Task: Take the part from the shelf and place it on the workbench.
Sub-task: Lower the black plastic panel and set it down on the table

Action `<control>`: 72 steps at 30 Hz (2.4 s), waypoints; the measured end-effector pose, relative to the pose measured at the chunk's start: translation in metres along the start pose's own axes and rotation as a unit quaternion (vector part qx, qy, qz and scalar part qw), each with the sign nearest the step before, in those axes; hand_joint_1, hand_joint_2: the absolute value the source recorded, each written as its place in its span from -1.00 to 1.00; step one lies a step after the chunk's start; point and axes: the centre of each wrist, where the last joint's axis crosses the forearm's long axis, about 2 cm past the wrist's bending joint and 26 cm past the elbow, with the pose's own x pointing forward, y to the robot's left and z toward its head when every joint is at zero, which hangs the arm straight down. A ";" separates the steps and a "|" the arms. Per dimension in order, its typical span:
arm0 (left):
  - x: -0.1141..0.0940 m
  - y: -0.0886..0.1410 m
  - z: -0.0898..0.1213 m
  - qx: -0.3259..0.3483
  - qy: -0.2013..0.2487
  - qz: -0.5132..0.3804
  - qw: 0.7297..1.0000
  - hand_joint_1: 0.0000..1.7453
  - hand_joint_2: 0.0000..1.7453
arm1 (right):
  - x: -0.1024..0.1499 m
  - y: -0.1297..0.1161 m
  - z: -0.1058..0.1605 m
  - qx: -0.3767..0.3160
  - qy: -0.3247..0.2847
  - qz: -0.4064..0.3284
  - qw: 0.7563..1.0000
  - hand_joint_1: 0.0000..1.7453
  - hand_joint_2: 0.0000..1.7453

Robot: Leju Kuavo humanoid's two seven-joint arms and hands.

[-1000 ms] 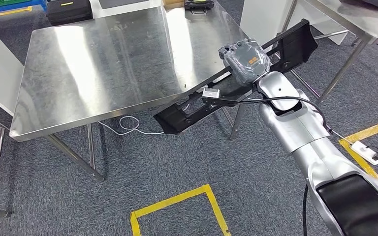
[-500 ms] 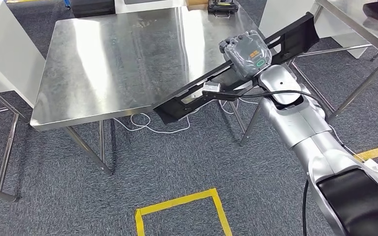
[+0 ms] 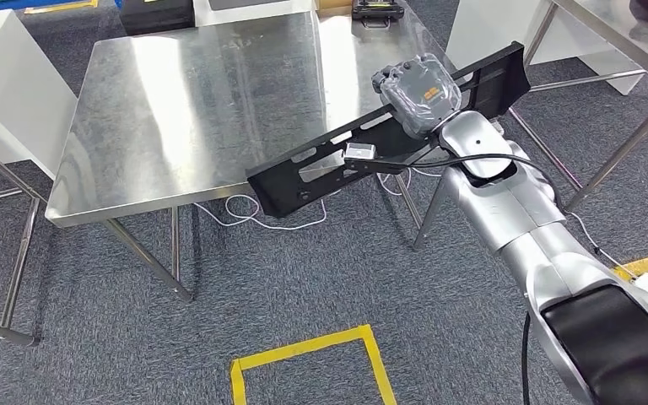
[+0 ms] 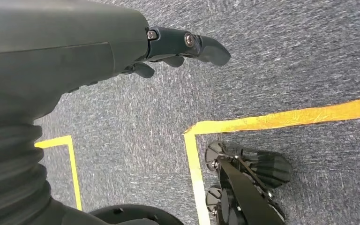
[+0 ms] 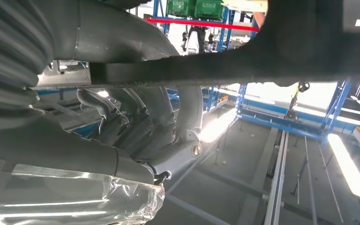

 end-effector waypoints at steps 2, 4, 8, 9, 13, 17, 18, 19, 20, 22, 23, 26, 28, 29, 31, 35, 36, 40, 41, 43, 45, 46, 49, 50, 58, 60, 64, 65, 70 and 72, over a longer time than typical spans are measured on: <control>0.000 0.000 0.000 0.001 -0.001 0.002 1.000 -1.00 1.00 | 0.000 0.001 0.000 0.001 0.000 0.000 1.000 1.00 1.00; 0.000 0.001 0.000 0.003 -0.001 0.002 1.000 -1.00 1.00 | 0.000 0.000 -0.001 0.000 0.000 0.000 1.000 1.00 1.00; 0.000 0.003 -0.001 0.005 0.000 0.004 1.000 -1.00 1.00 | 0.000 -0.001 -0.002 -0.001 -0.001 0.000 1.000 1.00 1.00; 0.000 0.003 -0.001 0.005 0.001 0.005 1.000 -1.00 1.00 | -0.001 -0.001 -0.002 -0.001 -0.001 0.000 1.000 1.00 1.00; 0.001 0.001 0.000 0.004 0.000 0.008 1.000 -1.00 1.00 | -0.004 -0.001 -0.001 -0.001 0.002 0.001 1.000 1.00 1.00; 0.002 0.000 0.000 0.003 -0.001 0.009 1.000 -1.00 1.00 | -0.006 0.007 0.007 0.010 0.006 0.000 1.000 1.00 1.00; 0.001 -0.001 0.000 0.002 -0.001 0.009 1.000 -1.00 1.00 | -0.006 0.007 0.007 0.011 0.007 0.001 1.000 1.00 1.00; 0.001 -0.001 0.000 0.002 -0.001 0.009 1.000 -1.00 1.00 | -0.007 0.007 0.007 0.011 0.007 0.001 1.000 1.00 1.00; 0.001 -0.001 0.000 0.002 -0.001 0.009 1.000 -1.00 1.00 | -0.007 0.007 0.007 0.011 0.006 0.001 1.000 1.00 1.00; 0.002 -0.001 0.000 0.003 -0.002 0.009 1.000 -1.00 1.00 | -0.006 0.008 0.008 0.012 0.006 0.000 1.000 1.00 1.00; 0.002 0.000 0.000 0.004 -0.002 0.009 1.000 -1.00 1.00 | -0.006 0.009 0.008 0.012 0.006 0.000 1.000 1.00 1.00; 0.001 0.000 0.000 0.005 -0.002 0.010 1.000 -1.00 1.00 | -0.007 0.008 0.008 0.012 0.006 0.001 1.000 1.00 1.00; 0.001 0.000 0.000 0.004 -0.002 0.010 1.000 -1.00 1.00 | -0.006 0.009 0.008 0.013 0.005 0.000 1.000 1.00 1.00; 0.001 0.000 0.000 0.004 -0.001 0.010 1.000 -1.00 1.00 | -0.005 0.010 0.008 0.015 0.005 0.000 1.000 1.00 1.00; 0.000 0.000 0.000 0.004 -0.001 0.011 1.000 -1.00 1.00 | -0.004 0.012 0.010 0.017 0.005 0.000 1.000 1.00 1.00; 0.000 0.002 0.000 0.005 -0.003 0.010 1.000 -1.00 1.00 | -0.006 0.010 0.008 0.016 0.007 0.002 1.000 1.00 1.00; 0.001 0.002 -0.001 0.005 -0.004 0.010 1.000 -1.00 1.00 | -0.006 0.009 0.008 0.016 0.007 0.003 1.000 1.00 1.00; 0.000 0.002 -0.001 0.002 -0.005 0.010 1.000 -1.00 1.00 | -0.009 0.008 0.008 0.016 0.009 0.006 1.000 1.00 1.00; 0.000 0.002 -0.001 0.001 -0.005 0.010 1.000 -1.00 1.00 | -0.010 0.007 0.008 0.015 0.009 0.007 1.000 1.00 1.00; 0.001 0.001 0.000 -0.002 -0.007 0.011 1.000 -1.00 1.00 | -0.012 0.007 0.009 0.016 0.011 0.009 1.000 1.00 1.00; 0.002 0.001 -0.001 -0.003 -0.009 0.011 1.000 -1.00 1.00 | -0.013 0.011 0.012 0.022 0.012 0.009 1.000 1.00 1.00; 0.002 0.001 0.000 -0.003 -0.009 0.011 1.000 -1.00 1.00 | -0.013 0.013 0.014 0.024 0.013 0.008 1.000 1.00 1.00; 0.001 0.000 0.000 -0.005 -0.009 0.013 1.000 -1.00 1.00 | -0.013 0.013 0.015 0.025 0.013 0.008 1.000 1.00 1.00; 0.001 0.000 0.000 -0.005 -0.010 0.014 1.000 -1.00 1.00 | -0.013 0.013 0.014 0.025 0.013 0.009 1.000 1.00 1.00; 0.004 0.001 -0.001 -0.003 -0.013 0.014 1.000 -1.00 1.00 | -0.013 0.016 0.016 0.028 0.013 0.009 0.999 1.00 1.00; 0.003 0.001 -0.001 -0.003 -0.012 0.014 1.000 -1.00 1.00 | -0.011 0.019 0.019 0.032 0.012 0.008 0.999 1.00 1.00; 0.002 0.003 -0.001 -0.001 -0.009 0.014 1.000 -1.00 1.00 | -0.009 0.022 0.021 0.035 0.012 0.006 0.999 1.00 1.00; 0.001 0.004 -0.001 0.000 -0.009 0.014 1.000 -1.00 1.00 | -0.009 0.022 0.021 0.035 0.012 0.006 0.999 1.00 1.00; 0.002 0.005 -0.001 0.001 -0.008 0.016 1.000 -1.00 1.00 | -0.010 0.023 0.023 0.038 0.014 0.008 0.999 1.00 1.00; 0.002 0.004 -0.001 0.001 -0.008 0.017 1.000 -1.00 1.00 | -0.011 0.023 0.023 0.038 0.015 0.009 0.999 1.00 1.00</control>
